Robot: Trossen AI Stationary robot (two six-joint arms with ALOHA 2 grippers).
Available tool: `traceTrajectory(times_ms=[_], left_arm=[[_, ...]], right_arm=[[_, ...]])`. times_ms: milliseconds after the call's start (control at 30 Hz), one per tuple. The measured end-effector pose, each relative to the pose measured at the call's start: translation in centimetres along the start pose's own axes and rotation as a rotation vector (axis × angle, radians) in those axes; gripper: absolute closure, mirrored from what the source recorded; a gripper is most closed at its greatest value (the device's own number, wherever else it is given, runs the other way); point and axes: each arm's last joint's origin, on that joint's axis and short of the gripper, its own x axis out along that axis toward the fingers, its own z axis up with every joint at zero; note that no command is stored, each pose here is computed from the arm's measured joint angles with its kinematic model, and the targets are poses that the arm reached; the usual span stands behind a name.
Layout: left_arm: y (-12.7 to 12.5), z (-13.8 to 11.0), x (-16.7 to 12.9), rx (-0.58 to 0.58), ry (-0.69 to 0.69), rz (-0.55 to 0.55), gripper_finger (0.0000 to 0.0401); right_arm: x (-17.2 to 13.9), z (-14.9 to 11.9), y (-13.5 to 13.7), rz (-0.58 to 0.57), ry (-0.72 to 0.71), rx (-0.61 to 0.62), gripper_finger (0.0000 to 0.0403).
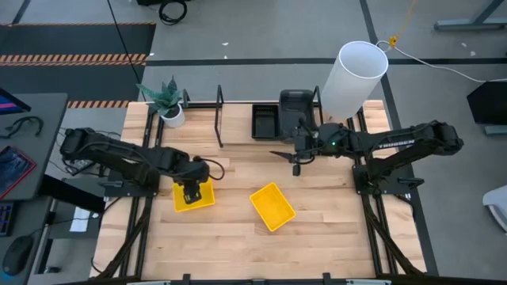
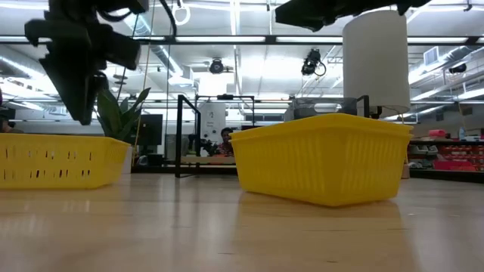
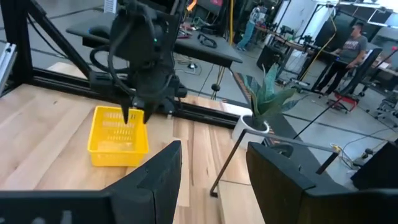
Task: Stack baskets on shelf by color
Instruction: Stack the left yellow bin on top of the right stacked yellow bins
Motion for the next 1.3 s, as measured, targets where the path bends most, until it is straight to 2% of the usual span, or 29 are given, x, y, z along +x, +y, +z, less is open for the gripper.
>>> traceTrajectory(times_ms=[267, 467, 667, 767, 967, 1167, 1300], left_arm=[[2.0, 0.9, 0.8, 0.086, 0.07, 0.047, 0.0222], [2.6, 1.2, 1.0, 0.102, 0.075, 0.006, 0.0229], [2.6, 0.1, 3.2, 0.094, 0.095, -0.076, 0.023], [2.6, -0.3, 3.8, 0.079, 0.105, -0.071, 0.0238], [2.7, -0.3, 4.3, 0.073, 0.127, -0.044, 0.0291], [2.4, 0.1, 5.6, 0.095, 0.211, -0.039, 0.0388], [1.4, 1.6, 4.5, 0.132, 0.169, -0.038, 0.0392]], right_arm=[[0.2, -0.3, 0.4, 0.031, 0.012, 0.005, 0.0218], [0.2, -0.2, 0.7, 0.045, 0.009, 0.01, 0.0218], [0.1, -0.1, 1.0, 0.051, 0.006, 0.005, 0.0218], [0.1, -0.1, 1.0, 0.05, 0.006, 0.001, 0.0218], [0.1, -0.1, 0.9, 0.048, 0.006, -0.003, 0.0218], [0.1, -0.1, 0.9, 0.047, 0.006, -0.003, 0.0218], [-0.4, 0.2, 0.8, 0.046, 0.005, -0.003, 0.0218]])
